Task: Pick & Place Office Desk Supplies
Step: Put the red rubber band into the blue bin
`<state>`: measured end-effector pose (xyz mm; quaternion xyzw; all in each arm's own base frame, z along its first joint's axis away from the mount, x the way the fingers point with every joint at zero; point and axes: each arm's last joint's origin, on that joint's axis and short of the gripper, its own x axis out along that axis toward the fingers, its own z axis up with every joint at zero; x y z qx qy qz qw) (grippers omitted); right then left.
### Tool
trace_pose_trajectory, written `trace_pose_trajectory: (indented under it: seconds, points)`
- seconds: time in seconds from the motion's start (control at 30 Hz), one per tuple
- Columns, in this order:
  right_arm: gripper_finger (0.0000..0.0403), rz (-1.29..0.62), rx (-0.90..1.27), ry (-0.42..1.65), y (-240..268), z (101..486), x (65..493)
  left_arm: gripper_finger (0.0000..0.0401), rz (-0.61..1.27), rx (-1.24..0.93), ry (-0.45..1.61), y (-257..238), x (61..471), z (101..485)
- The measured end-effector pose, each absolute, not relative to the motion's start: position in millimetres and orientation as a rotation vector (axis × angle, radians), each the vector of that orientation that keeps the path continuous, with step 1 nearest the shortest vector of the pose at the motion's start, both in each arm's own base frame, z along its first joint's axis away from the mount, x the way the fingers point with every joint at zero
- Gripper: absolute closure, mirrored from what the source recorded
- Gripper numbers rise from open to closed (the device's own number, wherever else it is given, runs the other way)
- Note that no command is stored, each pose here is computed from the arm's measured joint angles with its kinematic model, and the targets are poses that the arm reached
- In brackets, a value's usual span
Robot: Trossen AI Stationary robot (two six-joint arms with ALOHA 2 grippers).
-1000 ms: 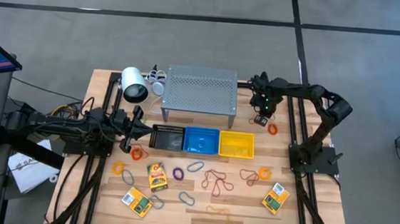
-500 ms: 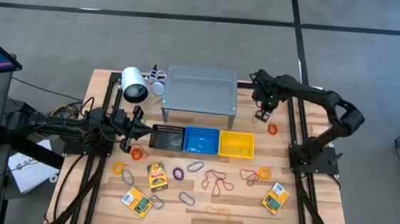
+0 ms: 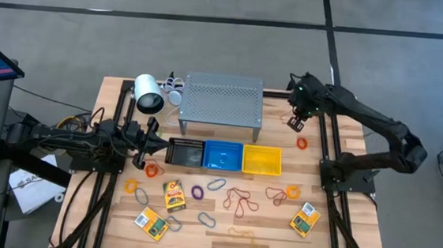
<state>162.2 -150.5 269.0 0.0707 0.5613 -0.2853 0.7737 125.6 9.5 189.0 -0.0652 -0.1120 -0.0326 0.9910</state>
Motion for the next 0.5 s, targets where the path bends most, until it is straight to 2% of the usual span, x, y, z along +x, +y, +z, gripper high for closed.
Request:
trace_pose_trajectory:
  seconds: [0.5]
  points:
    - [0.0403,-0.573,0.034,0.914,-114,349,173,0.0398,-0.066,-0.131,-0.225,9,126,189]
